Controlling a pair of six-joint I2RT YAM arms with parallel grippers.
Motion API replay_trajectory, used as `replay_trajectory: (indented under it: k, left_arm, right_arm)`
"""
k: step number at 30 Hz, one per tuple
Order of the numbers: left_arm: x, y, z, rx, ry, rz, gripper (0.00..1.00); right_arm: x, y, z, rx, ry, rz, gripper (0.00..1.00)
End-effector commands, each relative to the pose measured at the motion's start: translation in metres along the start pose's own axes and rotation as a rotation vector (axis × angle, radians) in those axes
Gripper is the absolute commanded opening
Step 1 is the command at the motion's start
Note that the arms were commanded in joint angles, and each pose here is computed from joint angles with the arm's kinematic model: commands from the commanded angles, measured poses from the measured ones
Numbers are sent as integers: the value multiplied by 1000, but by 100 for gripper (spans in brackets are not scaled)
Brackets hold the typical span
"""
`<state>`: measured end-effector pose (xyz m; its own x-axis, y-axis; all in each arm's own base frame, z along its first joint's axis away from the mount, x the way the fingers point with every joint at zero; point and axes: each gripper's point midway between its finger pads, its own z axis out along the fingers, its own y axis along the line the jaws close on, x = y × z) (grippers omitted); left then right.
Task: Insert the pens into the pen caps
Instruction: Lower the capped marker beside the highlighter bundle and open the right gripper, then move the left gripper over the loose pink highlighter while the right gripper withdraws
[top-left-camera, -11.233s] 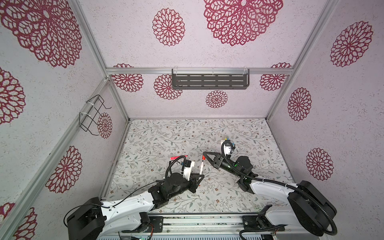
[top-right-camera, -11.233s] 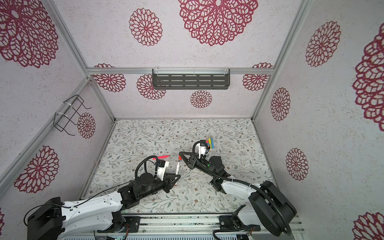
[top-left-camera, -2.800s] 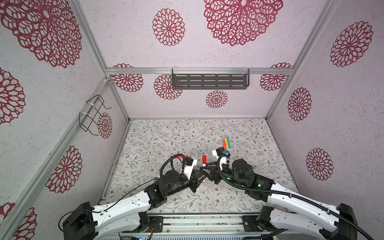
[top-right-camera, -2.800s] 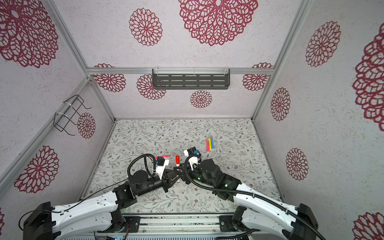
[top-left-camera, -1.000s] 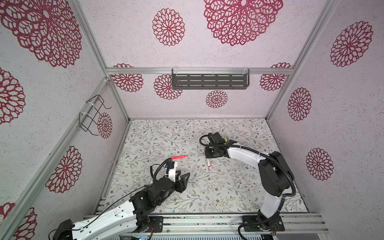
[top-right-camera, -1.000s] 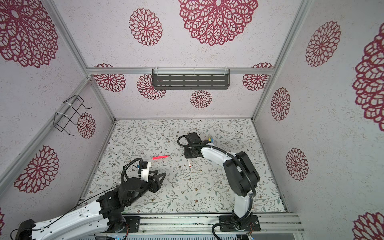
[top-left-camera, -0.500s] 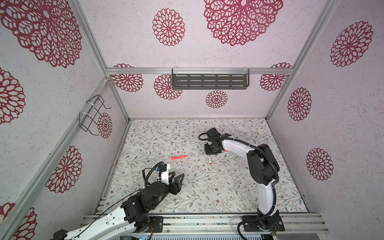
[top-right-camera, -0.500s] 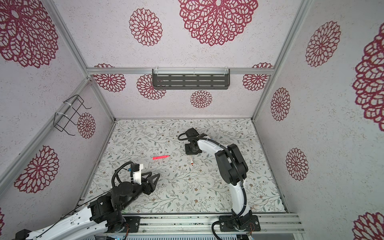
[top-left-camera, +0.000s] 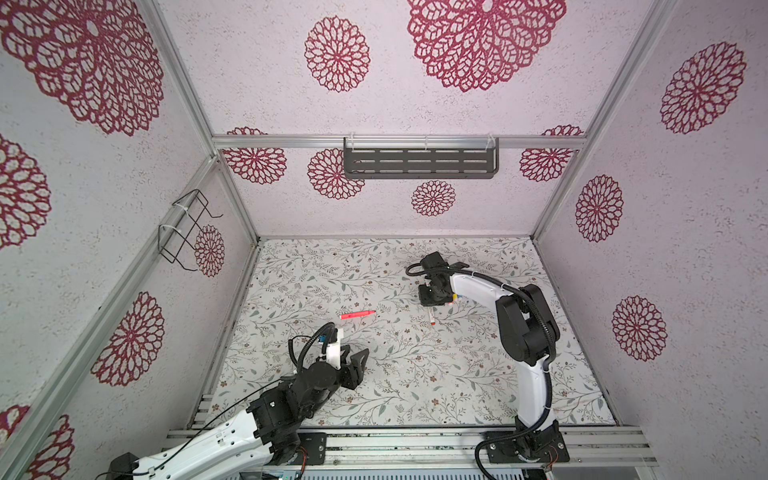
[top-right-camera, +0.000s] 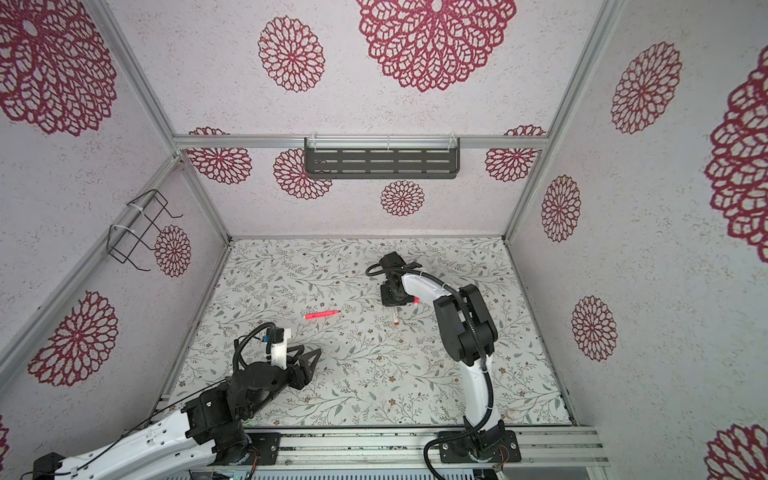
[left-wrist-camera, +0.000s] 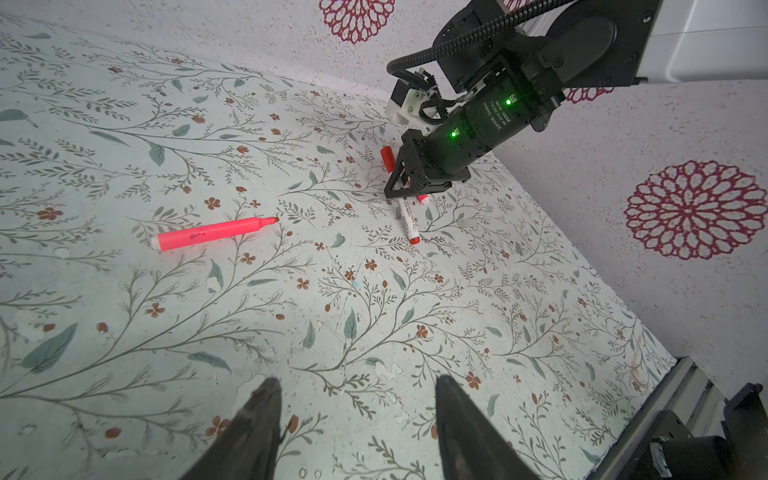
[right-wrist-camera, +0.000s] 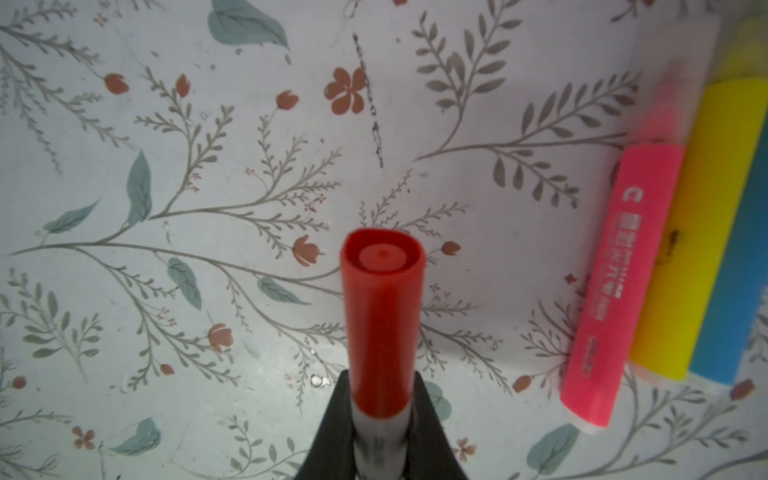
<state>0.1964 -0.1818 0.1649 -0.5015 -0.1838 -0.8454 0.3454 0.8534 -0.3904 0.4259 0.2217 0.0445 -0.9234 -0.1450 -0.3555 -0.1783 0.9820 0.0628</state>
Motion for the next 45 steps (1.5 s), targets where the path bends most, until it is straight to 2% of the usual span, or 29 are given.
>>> replay_trajectory:
  k: [1, 9, 15, 17, 19, 20, 27, 37, 40, 42, 45]
  left_arm:
    - [-6, -3, -1, 11, -25, -22, 61]
    - [-6, -4, 0, 7, -22, -13, 61]
    - [-6, -4, 1, 6, -20, -14, 61]
    - [-6, -4, 1, 6, -21, -16, 61]
    - [-7, -3, 1, 4, -23, -16, 61]
    - [-7, -3, 1, 2, -22, -16, 61]
    - [-6, -3, 3, -2, -20, -12, 61]
    - [-13, -1, 8, -42, -3, 20, 63]
    - [-14, 4, 14, -46, 35, 11, 66]
    - [-18, 12, 23, -24, 61, -42, 66]
    - [-27, 35, 37, -75, 94, -95, 66]
  right_arm:
    - [-7, -14, -7, 45, -13, -7, 0]
    - [-23, -35, -1, 91, -13, 11, 0]
    - [-38, -54, 2, 187, -6, -3, 5]
    - [-44, -58, -1, 221, -14, -5, 10]
    - [-46, -59, -5, 225, -22, -2, 25]
    - [-47, -58, -7, 224, -27, 1, 29]
    - [-47, -37, -42, 217, -125, -23, 34]
    - [-34, 11, -77, 31, -204, -60, 35]
    - [-22, 50, -105, -184, -285, -151, 39]
    - [-2, 85, -132, -388, -349, -260, 48]
    - [22, 103, -159, -539, -411, -295, 58]
